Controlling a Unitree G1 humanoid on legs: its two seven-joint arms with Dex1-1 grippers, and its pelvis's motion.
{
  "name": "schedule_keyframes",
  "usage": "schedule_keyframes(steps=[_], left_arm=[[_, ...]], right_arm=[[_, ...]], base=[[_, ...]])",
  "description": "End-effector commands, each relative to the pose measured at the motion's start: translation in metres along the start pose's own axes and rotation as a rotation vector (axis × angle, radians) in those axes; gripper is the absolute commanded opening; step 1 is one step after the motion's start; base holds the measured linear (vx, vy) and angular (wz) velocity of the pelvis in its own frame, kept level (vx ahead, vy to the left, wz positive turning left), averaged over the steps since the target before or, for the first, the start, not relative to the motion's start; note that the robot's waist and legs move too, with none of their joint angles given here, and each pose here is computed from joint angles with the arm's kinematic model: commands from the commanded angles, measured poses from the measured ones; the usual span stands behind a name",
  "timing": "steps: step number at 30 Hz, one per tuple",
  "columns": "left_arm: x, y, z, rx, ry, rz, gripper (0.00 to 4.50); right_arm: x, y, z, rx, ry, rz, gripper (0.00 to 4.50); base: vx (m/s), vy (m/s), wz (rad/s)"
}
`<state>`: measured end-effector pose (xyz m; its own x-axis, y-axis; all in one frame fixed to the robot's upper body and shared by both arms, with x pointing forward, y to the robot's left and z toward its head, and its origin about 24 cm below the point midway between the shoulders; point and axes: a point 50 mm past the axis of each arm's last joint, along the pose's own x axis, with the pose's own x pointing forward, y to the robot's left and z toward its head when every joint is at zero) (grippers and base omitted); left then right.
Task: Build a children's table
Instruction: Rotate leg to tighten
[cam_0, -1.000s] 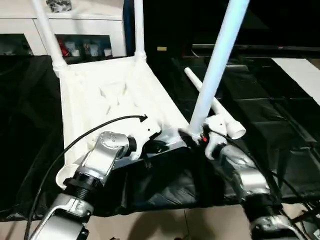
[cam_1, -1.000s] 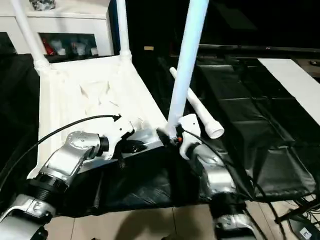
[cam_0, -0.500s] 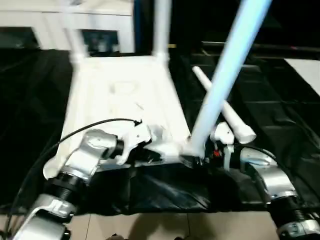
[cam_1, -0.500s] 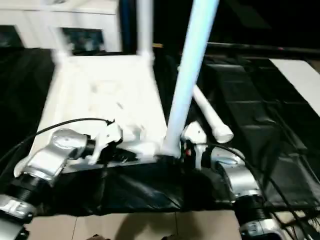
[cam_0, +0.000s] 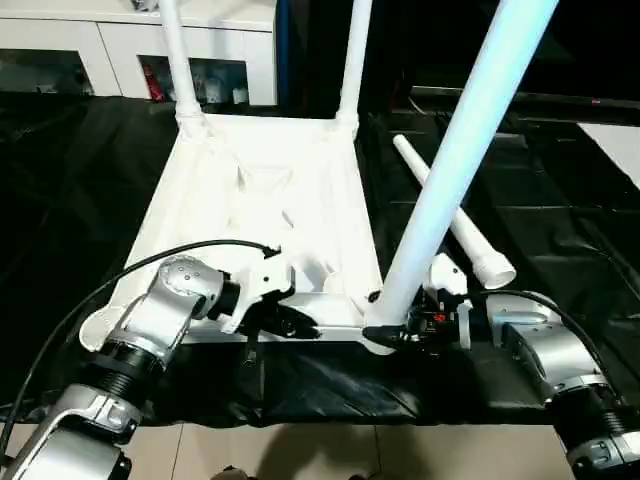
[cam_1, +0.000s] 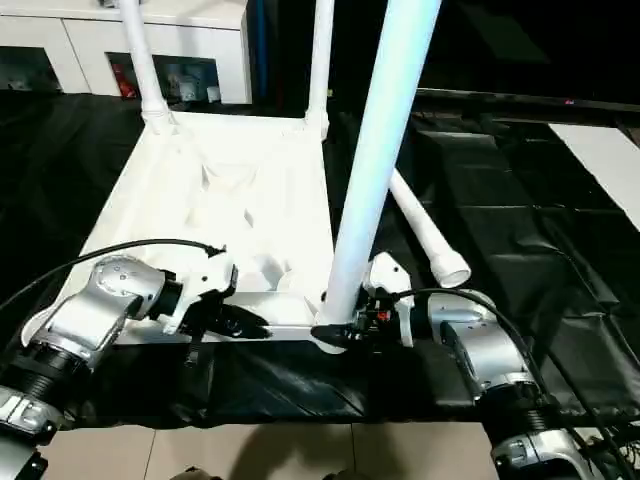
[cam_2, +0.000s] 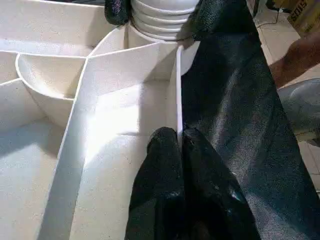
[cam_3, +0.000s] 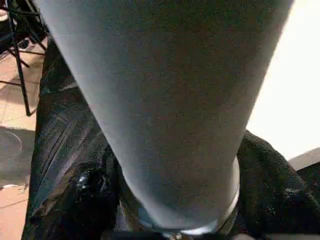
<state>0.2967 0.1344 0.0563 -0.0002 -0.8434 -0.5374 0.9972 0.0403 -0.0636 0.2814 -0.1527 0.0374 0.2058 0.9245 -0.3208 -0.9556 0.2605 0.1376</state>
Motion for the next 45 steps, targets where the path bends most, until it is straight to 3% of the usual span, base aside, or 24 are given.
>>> schedule_keyframes(steps=[1, 7, 12, 15, 17, 18, 21, 25, 31, 34, 38, 45], left_arm=[[0.011, 0.004, 0.017, 0.034, -0.032, 0.010, 0.00], [0.033, 0.013, 0.022, -0.087, -0.051, 0.202, 0.00], [0.058, 0.003, 0.025, -0.149, -0.084, 0.237, 0.00], [0.068, -0.002, 0.028, -0.162, -0.104, 0.238, 0.00], [0.069, -0.002, 0.029, -0.153, -0.101, 0.241, 0.00], [0.069, -0.002, 0.030, -0.149, -0.101, 0.242, 0.00], [0.066, -0.002, 0.030, -0.135, -0.098, 0.240, 0.00], [0.054, 0.000, 0.028, -0.072, -0.097, 0.212, 0.00], [0.038, -0.001, 0.025, -0.034, -0.089, 0.121, 0.00], [0.026, -0.001, 0.022, 0.005, -0.070, 0.056, 0.00], [0.019, -0.001, 0.019, 0.025, -0.047, 0.010, 0.00], [0.010, 0.000, 0.016, 0.047, -0.013, -0.056, 0.00]], right_arm=[[0.015, 0.007, 0.001, 0.047, -0.055, 0.022, 2.76], [0.045, -0.011, -0.010, 0.161, -0.076, -0.393, 2.74], [0.068, -0.011, -0.009, 0.220, -0.088, -0.564, 2.74], [0.080, -0.008, -0.005, 0.191, -0.084, -0.607, 2.74], [0.084, -0.006, -0.001, 0.184, -0.127, -0.594, 2.74], [0.083, -0.006, 0.001, 0.195, -0.155, -0.589, 3.44], [0.079, -0.009, 0.001, 0.179, -0.157, -0.589, 3.50], [0.060, -0.017, 0.003, 0.046, -0.131, -0.578, 3.95], [0.039, -0.010, 0.007, -0.017, -0.148, -0.375, 3.95], [0.021, -0.001, 0.005, -0.046, -0.099, -0.180, 3.95], [0.011, 0.000, 0.004, -0.073, -0.066, -0.107, 3.95], [0.001, 0.003, 0.006, -0.073, -0.025, 0.026, 3.43]], base=[[0.000, 0.000, 0.00], [0.000, 0.000, 0.00], [0.000, 0.000, 0.00], [0.000, 0.000, 0.00], [0.000, 0.000, 0.00], [0.000, 0.000, 0.00], [0.000, 0.000, 0.00], [0.000, 0.000, 0.00], [0.000, 0.000, 0.00], [0.000, 0.000, 0.00], [0.000, 0.000, 0.00], [0.000, 0.000, 0.00]])
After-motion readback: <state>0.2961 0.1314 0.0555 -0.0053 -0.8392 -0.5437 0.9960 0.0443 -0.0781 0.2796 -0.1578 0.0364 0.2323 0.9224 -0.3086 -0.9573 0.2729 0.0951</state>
